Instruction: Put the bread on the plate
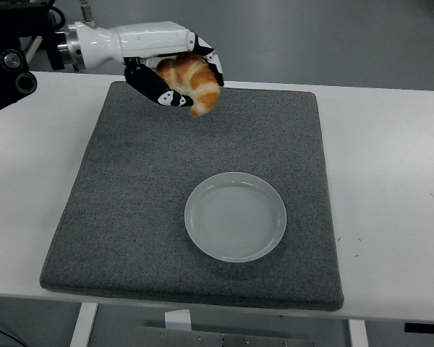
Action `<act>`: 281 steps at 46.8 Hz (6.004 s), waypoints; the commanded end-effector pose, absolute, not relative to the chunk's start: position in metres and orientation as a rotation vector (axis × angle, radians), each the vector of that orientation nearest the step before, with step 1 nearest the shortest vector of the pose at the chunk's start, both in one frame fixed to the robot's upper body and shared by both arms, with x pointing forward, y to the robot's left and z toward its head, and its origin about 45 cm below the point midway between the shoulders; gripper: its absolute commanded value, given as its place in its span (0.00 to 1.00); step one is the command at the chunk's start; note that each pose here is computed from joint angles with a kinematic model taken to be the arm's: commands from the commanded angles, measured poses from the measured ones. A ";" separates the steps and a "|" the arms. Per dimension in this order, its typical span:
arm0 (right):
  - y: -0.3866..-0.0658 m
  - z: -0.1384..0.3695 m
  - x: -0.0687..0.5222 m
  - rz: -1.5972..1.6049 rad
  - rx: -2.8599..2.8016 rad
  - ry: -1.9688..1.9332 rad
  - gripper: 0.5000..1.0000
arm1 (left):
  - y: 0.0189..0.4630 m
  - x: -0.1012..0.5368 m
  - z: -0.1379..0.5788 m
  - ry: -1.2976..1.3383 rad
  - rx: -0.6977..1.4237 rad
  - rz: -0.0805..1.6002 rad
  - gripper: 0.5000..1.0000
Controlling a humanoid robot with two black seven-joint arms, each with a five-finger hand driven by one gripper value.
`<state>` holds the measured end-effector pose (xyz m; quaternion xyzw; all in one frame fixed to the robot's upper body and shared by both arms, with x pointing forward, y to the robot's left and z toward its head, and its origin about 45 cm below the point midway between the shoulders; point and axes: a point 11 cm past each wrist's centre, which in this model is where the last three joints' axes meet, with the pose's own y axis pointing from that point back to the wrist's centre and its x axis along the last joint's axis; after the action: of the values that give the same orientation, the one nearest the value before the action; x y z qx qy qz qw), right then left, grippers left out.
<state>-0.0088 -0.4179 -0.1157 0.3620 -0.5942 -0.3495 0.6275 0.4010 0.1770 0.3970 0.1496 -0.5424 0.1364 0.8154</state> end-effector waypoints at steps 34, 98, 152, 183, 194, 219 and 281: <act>-0.418 -0.116 -0.009 -0.801 0.830 -1.362 0.86 | 0.123 0.345 0.242 -1.142 0.326 0.076 0.00; -0.418 -0.116 -0.009 -0.801 0.830 -1.362 0.86 | 0.121 0.339 0.176 -1.020 0.361 0.162 0.92; -0.418 -0.116 -0.009 -0.801 0.830 -1.362 0.86 | 0.193 0.393 0.281 -0.775 0.285 0.432 0.99; -0.418 -0.116 -0.009 -0.801 0.830 -1.362 0.86 | 0.270 0.466 0.374 -0.463 -0.047 0.901 0.99; -0.418 -0.116 -0.009 -0.801 0.830 -1.362 0.86 | 0.306 0.478 0.379 -0.422 -0.078 1.022 1.00; -0.417 -0.116 -0.009 -0.804 0.831 -1.362 0.86 | 0.359 0.467 0.343 -0.120 -0.255 1.161 1.00; -0.343 -0.136 -0.005 -1.109 1.144 -1.198 0.86 | 0.389 0.439 0.263 0.086 -0.258 1.260 1.00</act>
<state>-0.0055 -0.3426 -0.1361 0.4825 -0.5038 -0.4675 0.5429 0.4395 0.3832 0.2673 -0.1243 0.0398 0.5802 0.8039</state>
